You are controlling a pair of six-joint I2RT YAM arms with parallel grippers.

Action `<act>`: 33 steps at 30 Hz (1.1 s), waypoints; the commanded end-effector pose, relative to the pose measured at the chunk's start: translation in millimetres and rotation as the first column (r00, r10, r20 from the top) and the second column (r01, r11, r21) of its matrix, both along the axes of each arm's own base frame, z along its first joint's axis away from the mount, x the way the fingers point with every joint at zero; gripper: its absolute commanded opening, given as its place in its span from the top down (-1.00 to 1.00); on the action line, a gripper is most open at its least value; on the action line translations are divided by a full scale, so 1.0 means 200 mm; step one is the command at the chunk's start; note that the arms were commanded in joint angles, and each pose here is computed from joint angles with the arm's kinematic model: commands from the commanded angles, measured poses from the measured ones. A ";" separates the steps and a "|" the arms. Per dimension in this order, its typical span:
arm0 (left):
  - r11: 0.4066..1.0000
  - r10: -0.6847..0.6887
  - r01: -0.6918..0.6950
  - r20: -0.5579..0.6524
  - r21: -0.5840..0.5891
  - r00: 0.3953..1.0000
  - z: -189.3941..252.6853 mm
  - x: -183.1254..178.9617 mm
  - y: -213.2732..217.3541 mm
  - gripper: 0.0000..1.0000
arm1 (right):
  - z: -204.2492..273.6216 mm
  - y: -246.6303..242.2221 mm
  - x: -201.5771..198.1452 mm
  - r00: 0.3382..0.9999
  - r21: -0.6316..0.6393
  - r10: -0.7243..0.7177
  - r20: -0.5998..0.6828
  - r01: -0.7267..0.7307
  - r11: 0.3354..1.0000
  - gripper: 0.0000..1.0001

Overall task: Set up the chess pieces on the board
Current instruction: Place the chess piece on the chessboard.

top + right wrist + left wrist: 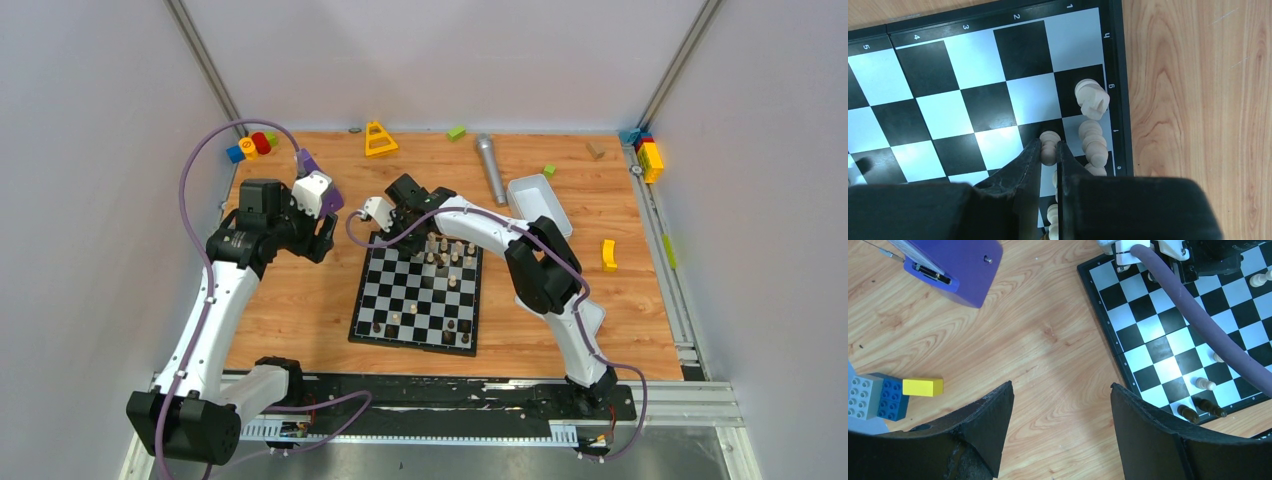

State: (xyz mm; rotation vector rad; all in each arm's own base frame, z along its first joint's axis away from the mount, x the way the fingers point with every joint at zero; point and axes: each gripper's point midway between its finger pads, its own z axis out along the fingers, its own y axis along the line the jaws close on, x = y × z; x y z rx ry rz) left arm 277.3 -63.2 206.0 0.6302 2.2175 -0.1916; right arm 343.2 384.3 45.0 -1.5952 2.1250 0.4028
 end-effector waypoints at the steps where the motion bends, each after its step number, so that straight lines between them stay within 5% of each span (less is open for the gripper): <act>1: 1.000 -0.003 0.004 0.043 -0.018 0.999 0.05 0.01 -0.01 -0.57 | 0.03 0.03 0.04 1.000 0.019 -0.010 0.014 0.010 1.000 0.78; 8: 1.000 -0.005 0.006 0.040 -0.017 0.999 0.04 0.01 -0.01 -0.57 | 0.10 0.04 0.02 1.000 0.046 -0.017 0.005 0.016 0.999 0.45; 20: 1.000 -0.006 0.007 0.042 -0.014 0.999 0.04 0.01 0.00 -0.57 | 0.16 0.07 -0.05 0.999 0.093 0.004 -0.049 0.001 0.996 0.51; 33: 1.000 -0.011 0.012 0.036 -0.018 0.999 0.04 0.01 -0.01 -0.57 | 0.23 0.03 0.02 0.999 0.069 -0.039 0.031 0.037 0.997 0.45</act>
